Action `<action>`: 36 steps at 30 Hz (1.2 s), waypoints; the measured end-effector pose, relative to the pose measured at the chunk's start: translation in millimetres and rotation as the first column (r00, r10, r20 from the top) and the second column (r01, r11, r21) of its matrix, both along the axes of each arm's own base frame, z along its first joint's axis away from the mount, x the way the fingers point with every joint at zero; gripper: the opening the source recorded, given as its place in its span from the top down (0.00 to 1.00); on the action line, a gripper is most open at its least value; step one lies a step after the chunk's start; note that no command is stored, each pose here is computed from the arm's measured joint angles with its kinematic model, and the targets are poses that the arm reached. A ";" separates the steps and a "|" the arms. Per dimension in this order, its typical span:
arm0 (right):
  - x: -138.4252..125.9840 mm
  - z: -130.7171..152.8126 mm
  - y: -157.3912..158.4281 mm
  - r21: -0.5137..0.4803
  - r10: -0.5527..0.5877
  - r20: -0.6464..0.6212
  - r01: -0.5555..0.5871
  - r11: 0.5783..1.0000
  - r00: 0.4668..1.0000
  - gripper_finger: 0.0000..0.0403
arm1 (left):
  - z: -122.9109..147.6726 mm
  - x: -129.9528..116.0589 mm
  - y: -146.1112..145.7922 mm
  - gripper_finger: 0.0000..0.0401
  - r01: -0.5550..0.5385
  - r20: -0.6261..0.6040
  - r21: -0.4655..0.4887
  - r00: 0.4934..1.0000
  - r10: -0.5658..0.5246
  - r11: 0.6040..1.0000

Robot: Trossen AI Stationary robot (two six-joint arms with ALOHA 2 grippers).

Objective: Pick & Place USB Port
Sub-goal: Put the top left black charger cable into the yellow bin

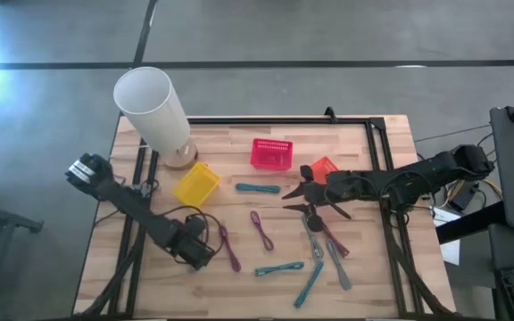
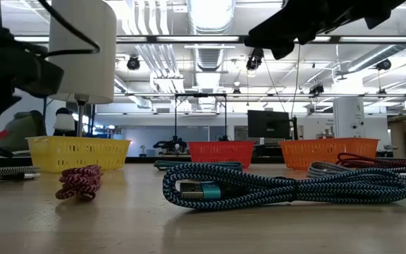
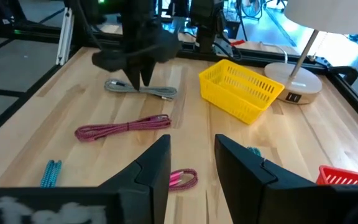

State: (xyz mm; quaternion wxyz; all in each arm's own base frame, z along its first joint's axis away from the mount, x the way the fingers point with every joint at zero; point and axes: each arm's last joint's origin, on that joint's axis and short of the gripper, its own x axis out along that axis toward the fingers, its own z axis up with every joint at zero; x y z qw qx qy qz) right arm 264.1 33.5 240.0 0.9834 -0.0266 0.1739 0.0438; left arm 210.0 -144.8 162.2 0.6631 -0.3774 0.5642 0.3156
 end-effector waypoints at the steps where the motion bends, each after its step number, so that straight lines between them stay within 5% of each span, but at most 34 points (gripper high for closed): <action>1: -0.1 0.0 0.0 0.000 0.000 0.000 0.000 1.000 1.000 0.69 | -2.8 0.6 -0.4 0.71 0.000 -0.009 0.006 1.000 0.000 1.000; 8: -0.2 0.4 0.0 -0.003 0.001 0.002 -0.001 1.000 1.000 0.71 | -15.4 2.8 -2.0 0.73 0.001 -0.062 0.038 0.998 0.001 0.999; 16: -0.3 0.6 0.0 -0.003 0.001 0.003 -0.001 1.000 1.000 0.70 | -8.9 2.7 -0.5 0.97 0.006 -0.003 0.063 1.000 -0.006 0.998; 22: -0.3 0.7 0.0 -0.003 0.001 0.004 -0.001 1.000 1.000 0.71 | 12.5 3.0 5.0 0.95 -0.010 0.040 0.106 0.999 0.006 0.994; 26: -0.3 0.6 -0.1 -0.003 0.001 0.004 -0.001 1.000 1.000 0.72 | 35.3 1.6 12.8 0.96 -0.003 0.070 0.207 0.997 -0.011 0.978; 30: -0.3 0.7 -0.2 -0.003 0.000 0.005 0.000 1.000 1.000 0.72 | 61.9 0.8 25.1 0.96 0.036 0.132 0.392 0.987 -0.095 0.919; 36: -0.2 1.0 -0.1 -0.003 0.000 0.008 0.000 1.000 1.000 0.71 | 90.8 7.2 56.0 0.95 0.086 0.154 0.494 0.971 -0.184 0.865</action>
